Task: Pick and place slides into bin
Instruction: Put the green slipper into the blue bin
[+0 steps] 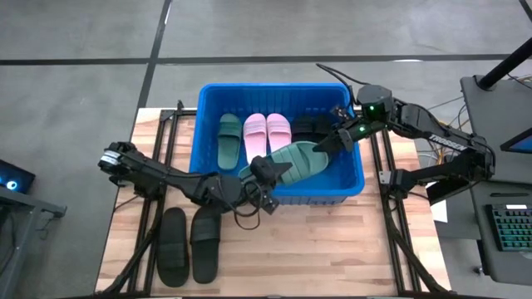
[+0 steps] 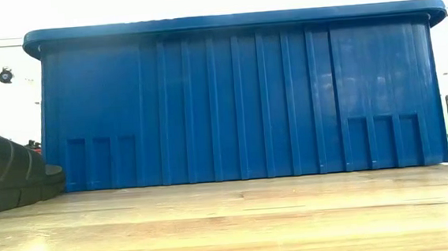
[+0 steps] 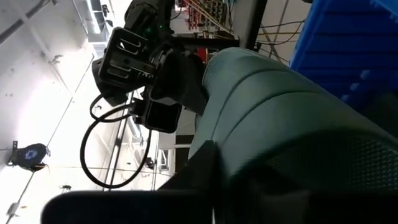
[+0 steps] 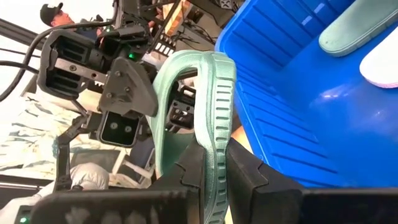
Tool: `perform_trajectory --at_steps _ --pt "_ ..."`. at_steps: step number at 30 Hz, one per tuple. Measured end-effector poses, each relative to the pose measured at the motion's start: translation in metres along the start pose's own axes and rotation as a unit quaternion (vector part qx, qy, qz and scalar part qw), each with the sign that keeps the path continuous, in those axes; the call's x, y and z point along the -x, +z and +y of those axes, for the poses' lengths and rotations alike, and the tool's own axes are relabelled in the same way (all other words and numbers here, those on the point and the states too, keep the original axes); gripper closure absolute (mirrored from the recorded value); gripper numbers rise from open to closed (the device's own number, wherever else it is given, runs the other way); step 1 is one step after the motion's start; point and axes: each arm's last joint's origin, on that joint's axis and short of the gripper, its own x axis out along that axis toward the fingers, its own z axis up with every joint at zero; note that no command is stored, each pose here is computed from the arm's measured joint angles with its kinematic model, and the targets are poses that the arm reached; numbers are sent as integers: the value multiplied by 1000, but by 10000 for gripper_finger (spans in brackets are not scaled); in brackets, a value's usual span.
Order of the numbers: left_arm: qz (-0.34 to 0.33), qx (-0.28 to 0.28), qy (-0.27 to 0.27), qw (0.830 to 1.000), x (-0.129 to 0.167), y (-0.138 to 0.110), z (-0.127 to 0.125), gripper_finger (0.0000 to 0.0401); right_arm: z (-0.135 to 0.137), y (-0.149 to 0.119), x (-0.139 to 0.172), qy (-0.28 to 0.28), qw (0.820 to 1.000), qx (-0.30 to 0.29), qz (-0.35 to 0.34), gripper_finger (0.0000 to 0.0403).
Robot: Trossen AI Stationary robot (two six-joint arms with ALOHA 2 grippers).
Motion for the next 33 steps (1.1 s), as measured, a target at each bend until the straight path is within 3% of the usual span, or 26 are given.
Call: perform_trajectory --at_steps 5,13,17,22,29,33 --pt "7 -1 0 1000 -3 -3 0 398 0 1 0 -2 1000 6 -5 370" --pt "55 3 4 998 -3 -7 2 400 -3 6 3 -31 998 19 -44 245" --pt "84 13 12 996 0 -14 9 400 -3 10 6 -29 997 27 -62 207" --pt "140 61 28 988 3 -23 18 400 0 16 10 -16 994 61 -90 191" --pt "240 129 57 960 4 -48 31 401 7 19 16 -1 988 93 -123 189" --pt "275 138 67 949 -3 -66 32 401 8 19 17 1 987 97 -128 189"
